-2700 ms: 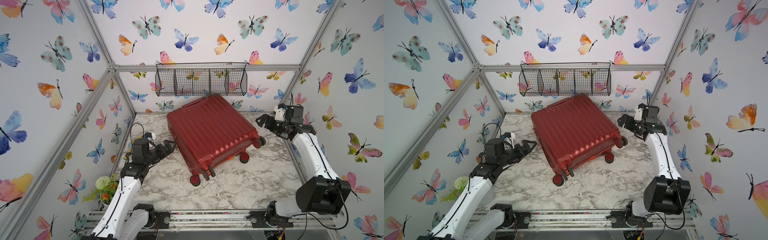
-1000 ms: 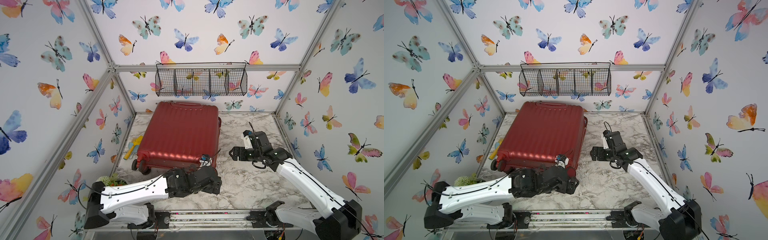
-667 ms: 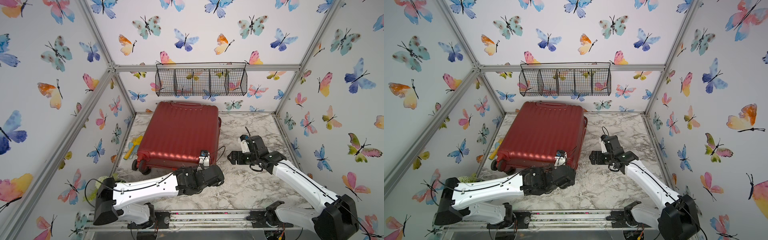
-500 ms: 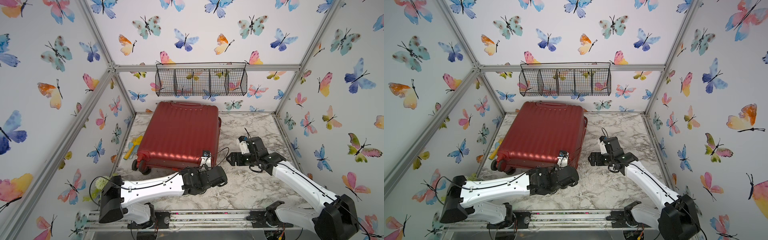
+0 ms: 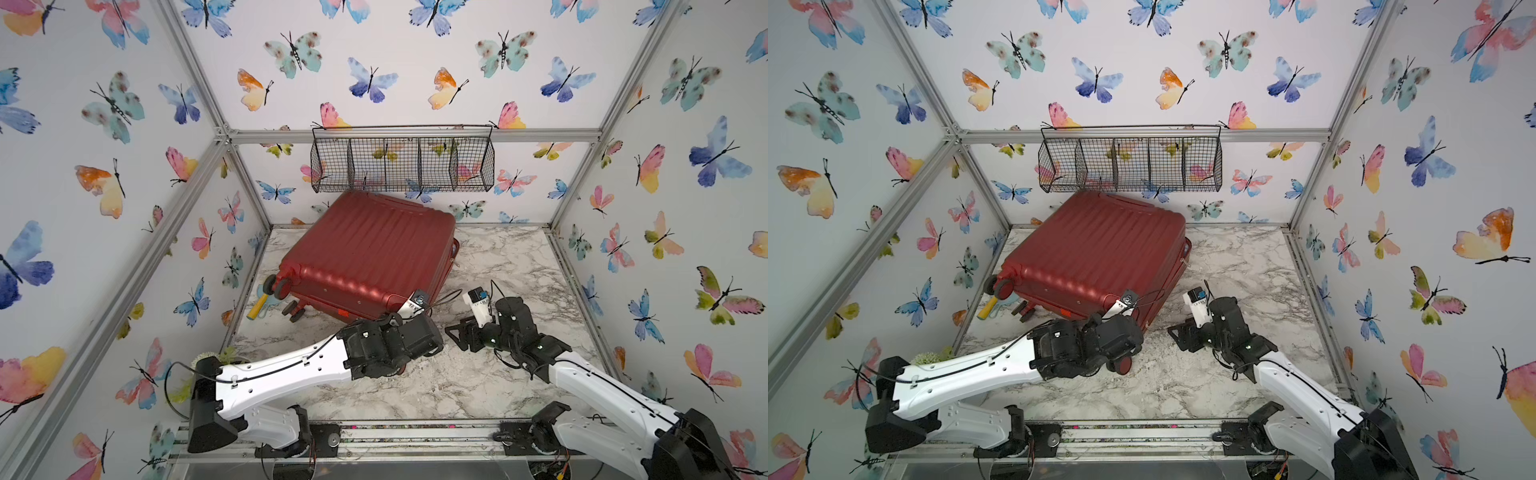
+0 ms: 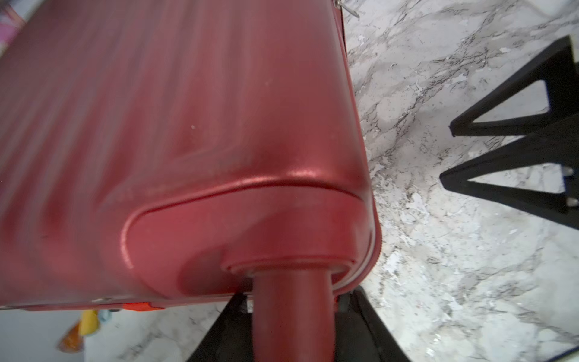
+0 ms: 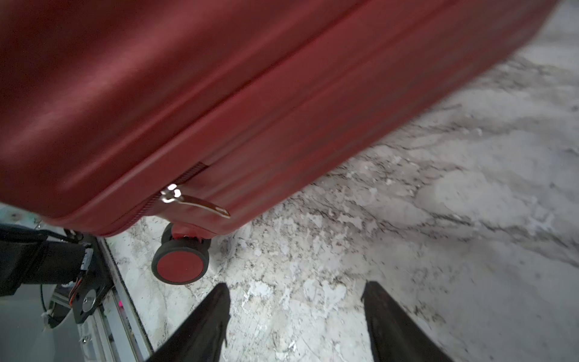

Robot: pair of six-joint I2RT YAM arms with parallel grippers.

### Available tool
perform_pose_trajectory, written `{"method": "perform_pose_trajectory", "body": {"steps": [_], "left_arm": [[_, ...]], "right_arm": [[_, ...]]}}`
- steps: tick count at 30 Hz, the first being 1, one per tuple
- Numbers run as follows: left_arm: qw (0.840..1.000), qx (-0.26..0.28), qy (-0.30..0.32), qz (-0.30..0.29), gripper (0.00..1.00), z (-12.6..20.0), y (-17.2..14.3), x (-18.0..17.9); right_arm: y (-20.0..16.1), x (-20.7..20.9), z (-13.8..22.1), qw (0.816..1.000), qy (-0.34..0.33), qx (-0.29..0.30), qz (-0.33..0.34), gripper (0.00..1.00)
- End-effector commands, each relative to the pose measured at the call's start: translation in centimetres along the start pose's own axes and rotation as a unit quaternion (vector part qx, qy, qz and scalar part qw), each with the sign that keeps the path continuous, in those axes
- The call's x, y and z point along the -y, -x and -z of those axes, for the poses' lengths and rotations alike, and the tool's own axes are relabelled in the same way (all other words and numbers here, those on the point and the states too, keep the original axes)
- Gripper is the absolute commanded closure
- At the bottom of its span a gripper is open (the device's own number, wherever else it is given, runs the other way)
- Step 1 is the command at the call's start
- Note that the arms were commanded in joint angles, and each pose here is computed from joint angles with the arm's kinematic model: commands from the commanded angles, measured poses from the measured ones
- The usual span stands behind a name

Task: Close the suitcase zippers
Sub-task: Pick up the suitcase from the center of the board, then zip the zipper on the suitcase.

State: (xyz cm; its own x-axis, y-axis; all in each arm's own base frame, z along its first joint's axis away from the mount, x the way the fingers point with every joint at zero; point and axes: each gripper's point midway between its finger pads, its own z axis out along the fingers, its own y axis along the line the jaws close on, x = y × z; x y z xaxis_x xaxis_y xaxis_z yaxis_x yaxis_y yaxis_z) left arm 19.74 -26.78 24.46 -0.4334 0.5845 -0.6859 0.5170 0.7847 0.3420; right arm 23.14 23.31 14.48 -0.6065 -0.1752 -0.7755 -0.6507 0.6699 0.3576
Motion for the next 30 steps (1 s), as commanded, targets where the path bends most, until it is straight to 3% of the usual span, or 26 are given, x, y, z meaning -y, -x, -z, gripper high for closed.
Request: {"method": "perform_pose_trajectory", "body": {"steps": [1,5,11,17,30], "left_arm": [[0.989,0.122,0.009,-0.089,1.00,2.9,6.6,0.0],[0.986,0.158,-0.032,-0.037,1.00,4.1,8.7,0.5],[0.987,0.154,-0.024,-0.036,1.00,3.8,8.6,0.1],[0.988,0.148,-0.024,-0.041,1.00,3.4,8.0,0.1],[0.988,0.143,-0.033,-0.037,1.00,2.8,7.6,0.3]], "right_arm": [[2.4,-2.1,-0.9,0.996,0.017,0.061,0.066,0.30],[2.7,-3.1,-1.8,0.991,0.019,0.108,0.072,0.27],[2.6,-2.4,-2.7,0.989,-0.006,0.133,0.070,0.28],[2.7,-2.1,-3.2,0.987,-0.013,0.139,0.084,0.37],[3.7,-4.7,-3.3,0.982,0.069,0.165,0.055,0.89]]}}
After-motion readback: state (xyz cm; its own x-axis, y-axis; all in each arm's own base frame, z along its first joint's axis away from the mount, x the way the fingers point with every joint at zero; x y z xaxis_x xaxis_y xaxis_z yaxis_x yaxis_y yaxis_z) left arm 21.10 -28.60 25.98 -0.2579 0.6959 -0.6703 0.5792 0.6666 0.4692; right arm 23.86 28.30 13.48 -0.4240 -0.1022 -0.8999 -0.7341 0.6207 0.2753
